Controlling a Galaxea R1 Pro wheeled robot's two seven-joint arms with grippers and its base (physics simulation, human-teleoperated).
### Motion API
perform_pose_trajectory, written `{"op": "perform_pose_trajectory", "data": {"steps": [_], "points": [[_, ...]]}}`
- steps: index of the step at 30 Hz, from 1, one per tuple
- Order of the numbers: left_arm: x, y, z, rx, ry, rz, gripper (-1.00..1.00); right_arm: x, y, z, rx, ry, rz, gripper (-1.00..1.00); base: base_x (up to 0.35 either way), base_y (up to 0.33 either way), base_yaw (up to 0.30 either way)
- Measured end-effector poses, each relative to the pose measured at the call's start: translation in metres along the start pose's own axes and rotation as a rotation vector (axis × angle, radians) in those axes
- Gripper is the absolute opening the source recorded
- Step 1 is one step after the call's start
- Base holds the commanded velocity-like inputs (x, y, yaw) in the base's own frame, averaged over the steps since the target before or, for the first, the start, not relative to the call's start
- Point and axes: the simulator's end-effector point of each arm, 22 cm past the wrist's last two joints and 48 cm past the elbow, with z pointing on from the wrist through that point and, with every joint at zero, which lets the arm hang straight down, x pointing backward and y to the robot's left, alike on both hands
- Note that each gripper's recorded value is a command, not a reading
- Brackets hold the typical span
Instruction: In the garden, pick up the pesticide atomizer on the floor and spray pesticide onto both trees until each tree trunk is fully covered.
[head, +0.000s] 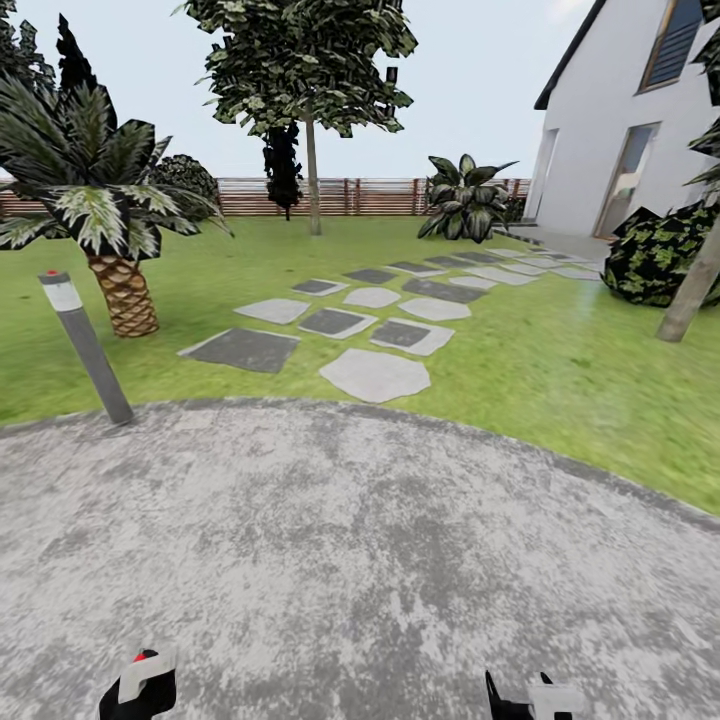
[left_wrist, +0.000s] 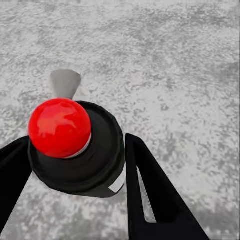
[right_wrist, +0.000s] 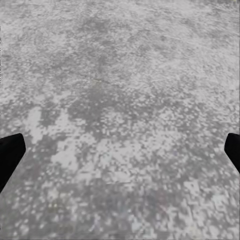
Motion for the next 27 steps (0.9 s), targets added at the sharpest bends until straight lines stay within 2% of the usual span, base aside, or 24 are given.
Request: {"op": "perform_pose_trajectory", "data": {"steps": [27], "points": [[0.0000,0.0001,-0.0001,-0.004,-0.001,-0.001,-1.00,-0.0001,0.0002,0.0001,0.000,0.000,0.000,1.00,0.334,0.094,0.000]]}}
